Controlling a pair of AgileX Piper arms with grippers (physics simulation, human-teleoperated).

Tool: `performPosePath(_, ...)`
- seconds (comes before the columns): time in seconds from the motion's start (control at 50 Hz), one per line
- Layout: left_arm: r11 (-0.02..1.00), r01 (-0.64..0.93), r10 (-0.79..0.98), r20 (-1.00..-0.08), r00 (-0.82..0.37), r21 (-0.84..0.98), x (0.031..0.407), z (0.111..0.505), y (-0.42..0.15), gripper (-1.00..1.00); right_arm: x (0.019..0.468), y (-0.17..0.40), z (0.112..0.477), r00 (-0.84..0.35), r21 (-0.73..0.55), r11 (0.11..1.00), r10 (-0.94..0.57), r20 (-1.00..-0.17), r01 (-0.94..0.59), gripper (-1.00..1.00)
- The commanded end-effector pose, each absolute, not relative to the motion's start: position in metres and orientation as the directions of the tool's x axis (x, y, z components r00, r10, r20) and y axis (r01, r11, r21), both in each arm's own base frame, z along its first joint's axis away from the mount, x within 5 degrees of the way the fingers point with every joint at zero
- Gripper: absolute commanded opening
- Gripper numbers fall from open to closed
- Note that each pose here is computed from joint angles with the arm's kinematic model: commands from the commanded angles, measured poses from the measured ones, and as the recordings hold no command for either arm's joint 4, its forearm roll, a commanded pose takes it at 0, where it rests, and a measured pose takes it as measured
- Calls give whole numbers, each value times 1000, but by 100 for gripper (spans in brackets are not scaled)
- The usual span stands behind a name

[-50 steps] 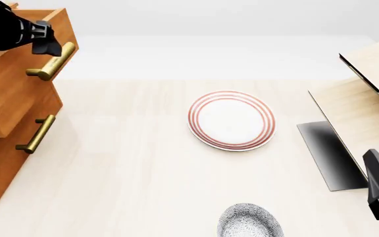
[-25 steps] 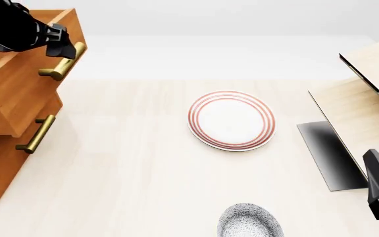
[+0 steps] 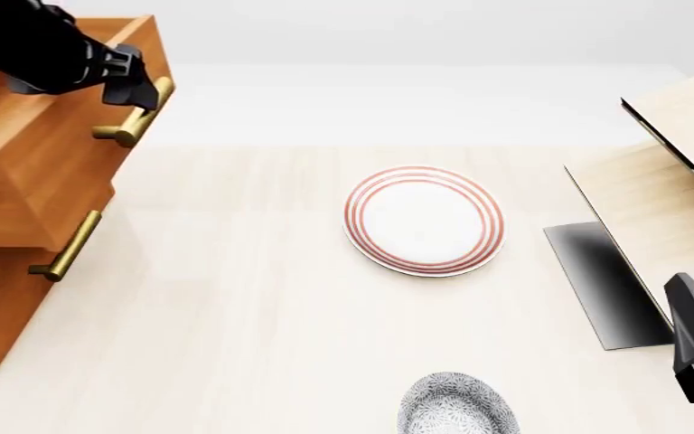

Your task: Open the top drawer of the cabinet and put the bowl in it.

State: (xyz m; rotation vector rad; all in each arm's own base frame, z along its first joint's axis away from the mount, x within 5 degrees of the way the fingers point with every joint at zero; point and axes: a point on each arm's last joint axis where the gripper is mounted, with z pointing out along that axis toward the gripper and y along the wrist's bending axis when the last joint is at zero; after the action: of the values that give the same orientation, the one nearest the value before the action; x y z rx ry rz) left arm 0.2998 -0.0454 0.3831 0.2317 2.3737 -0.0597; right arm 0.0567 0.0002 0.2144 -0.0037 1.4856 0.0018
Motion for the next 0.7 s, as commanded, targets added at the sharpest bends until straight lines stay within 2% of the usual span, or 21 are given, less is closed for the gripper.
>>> performPosePath(0.02, 971, 234, 199, -685, -701, 42, 302, 383, -59, 100, 57, 0, 214, 84, -1, 1000, -1, -996, -3, 100)
performPosePath(0.7, 954, 298, 243, -697, -675, 45, 296, 390, -78, 100, 57, 0, 214, 84, -1, 1000, -1, -996, -3, 100)
